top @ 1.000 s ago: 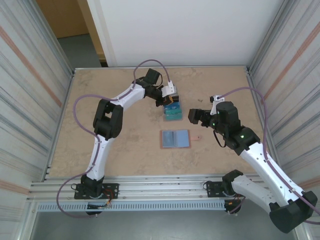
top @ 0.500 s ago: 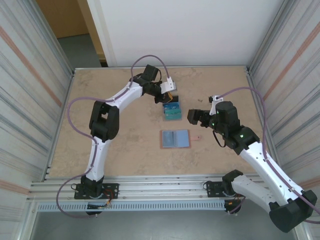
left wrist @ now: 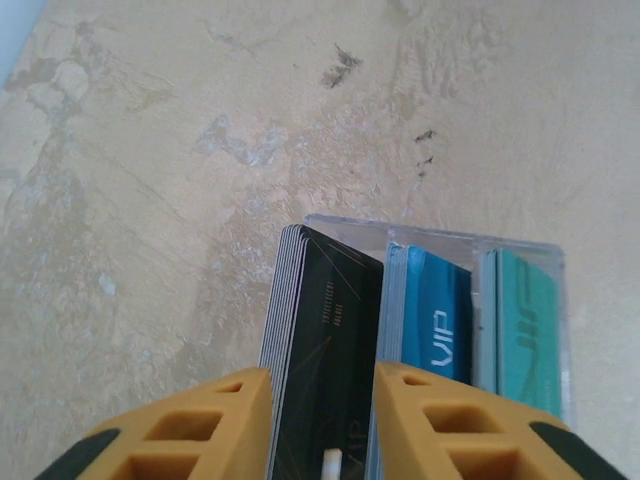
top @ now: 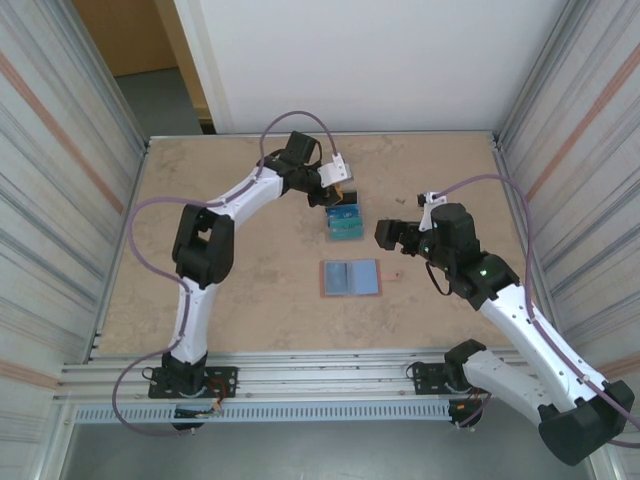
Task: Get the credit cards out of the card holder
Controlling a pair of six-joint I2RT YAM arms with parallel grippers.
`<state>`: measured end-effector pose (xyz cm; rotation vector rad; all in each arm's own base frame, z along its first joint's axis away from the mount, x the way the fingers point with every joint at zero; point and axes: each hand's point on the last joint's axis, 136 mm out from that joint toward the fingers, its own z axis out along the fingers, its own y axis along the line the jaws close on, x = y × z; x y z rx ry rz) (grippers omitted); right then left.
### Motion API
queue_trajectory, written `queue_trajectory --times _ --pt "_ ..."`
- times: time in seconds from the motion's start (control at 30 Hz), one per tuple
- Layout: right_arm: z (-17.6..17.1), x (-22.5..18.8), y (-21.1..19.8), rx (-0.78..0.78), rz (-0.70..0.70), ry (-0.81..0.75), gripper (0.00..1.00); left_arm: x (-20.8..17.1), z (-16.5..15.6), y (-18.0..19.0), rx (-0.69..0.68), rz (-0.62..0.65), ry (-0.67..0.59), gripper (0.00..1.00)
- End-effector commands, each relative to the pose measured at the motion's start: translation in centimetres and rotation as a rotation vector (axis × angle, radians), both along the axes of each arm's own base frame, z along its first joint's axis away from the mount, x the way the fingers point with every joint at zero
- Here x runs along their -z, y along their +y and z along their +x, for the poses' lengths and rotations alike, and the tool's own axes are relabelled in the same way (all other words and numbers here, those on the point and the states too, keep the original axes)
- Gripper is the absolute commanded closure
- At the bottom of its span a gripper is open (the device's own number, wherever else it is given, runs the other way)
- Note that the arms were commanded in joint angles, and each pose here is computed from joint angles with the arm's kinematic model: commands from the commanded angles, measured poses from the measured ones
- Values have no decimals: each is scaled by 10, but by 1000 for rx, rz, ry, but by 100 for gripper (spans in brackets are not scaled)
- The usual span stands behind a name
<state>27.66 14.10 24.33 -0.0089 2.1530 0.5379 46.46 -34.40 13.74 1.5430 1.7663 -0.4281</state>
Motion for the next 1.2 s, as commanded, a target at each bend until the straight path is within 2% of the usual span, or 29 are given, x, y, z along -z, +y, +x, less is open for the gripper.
queue_trajectory --times 0.0,0.1,0.3,0.4,0.47,0.6,0.7,0.8,1.03,1.17 --pt "-7 13 -2 -4 -25 39 6 -71 -4 6 -77 -99 -116 65" --pt "-10 22 4 -11 -53 68 12 -81 -12 26 -176 -125 -132 63" --pt "-19 55 26 -50 -143 187 22 -86 -39 75 -422 -167 -126 47" --pt "-25 74 39 -59 -181 261 29 -80 -63 96 -518 -209 -78 46" --pt "-28 88 49 -65 -181 323 38 -76 -79 111 -600 -252 -35 44" --pt "-34 106 76 -99 -186 401 45 -61 -102 141 -765 -306 23 29" --pt "-37 119 97 -132 -219 440 46 -39 -122 154 -829 -301 78 22" --pt "-36 134 113 -146 -293 472 47 -17 -137 169 -921 -292 128 2" --pt "-29 168 135 -158 -404 553 46 17 -165 189 -1028 -323 185 1" --pt "-25 186 142 -165 -442 589 43 26 -172 195 -1073 -283 149 1"
